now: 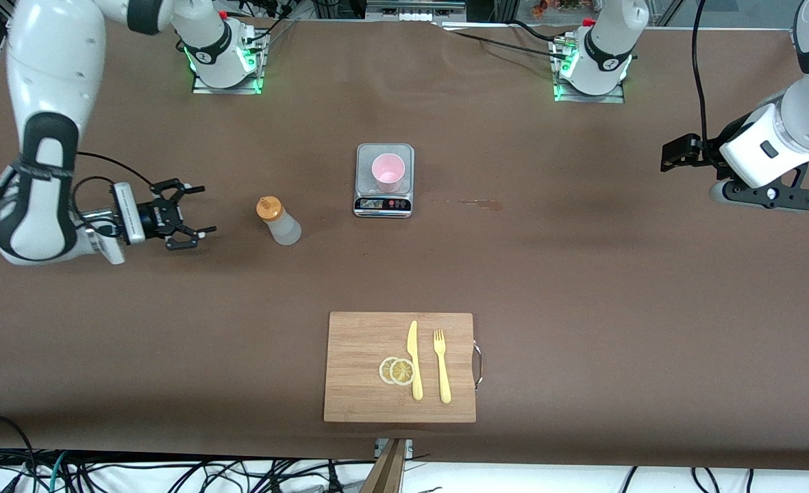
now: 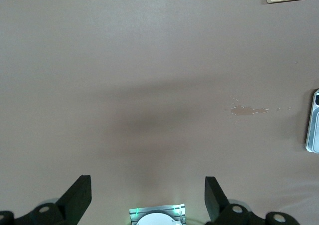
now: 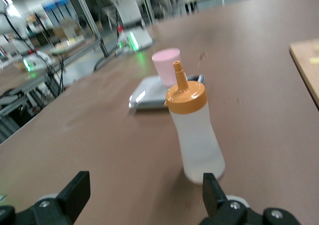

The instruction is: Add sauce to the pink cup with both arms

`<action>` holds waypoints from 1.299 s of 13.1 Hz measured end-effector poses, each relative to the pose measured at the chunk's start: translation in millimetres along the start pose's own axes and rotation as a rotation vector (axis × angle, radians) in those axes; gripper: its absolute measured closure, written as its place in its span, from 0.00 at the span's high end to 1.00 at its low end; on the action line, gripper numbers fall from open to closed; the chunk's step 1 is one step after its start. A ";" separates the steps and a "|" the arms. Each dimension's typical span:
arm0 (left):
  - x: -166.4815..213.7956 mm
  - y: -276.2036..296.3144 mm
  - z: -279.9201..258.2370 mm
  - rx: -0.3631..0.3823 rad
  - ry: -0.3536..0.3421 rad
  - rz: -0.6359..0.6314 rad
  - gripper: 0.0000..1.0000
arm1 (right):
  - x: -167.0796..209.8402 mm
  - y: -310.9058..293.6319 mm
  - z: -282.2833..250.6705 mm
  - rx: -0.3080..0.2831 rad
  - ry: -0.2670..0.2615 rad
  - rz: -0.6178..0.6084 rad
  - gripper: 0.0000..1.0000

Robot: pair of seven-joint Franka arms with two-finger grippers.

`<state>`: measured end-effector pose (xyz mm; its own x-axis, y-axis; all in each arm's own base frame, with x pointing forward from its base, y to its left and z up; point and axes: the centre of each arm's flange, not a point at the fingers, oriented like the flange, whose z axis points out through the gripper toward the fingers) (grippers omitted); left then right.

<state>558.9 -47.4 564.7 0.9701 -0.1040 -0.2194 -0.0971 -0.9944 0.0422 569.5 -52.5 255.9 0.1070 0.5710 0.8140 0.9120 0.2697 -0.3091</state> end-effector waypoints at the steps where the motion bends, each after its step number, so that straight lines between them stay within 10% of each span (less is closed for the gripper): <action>1: 0.1 0.0 0.0 0.000 0.000 0.000 1.00 | 22.3 -9.4 -23.1 -0.024 -0.079 0.053 1.00; 9: 0.3 -0.2 -0.3 0.000 0.001 0.000 1.00 | 180.7 -90.1 -103.8 -0.271 -0.477 0.572 1.00; 17: 0.5 -0.2 -0.2 0.000 0.001 0.000 1.00 | 291.5 -133.4 -110.3 -0.569 -0.646 1.030 1.00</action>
<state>559.5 -47.3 564.7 0.9702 -0.1037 -0.2189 -0.0967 -0.9944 0.0422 522.7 -7.5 588.6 0.7784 0.6213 -0.0895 0.5835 -0.7688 -0.2617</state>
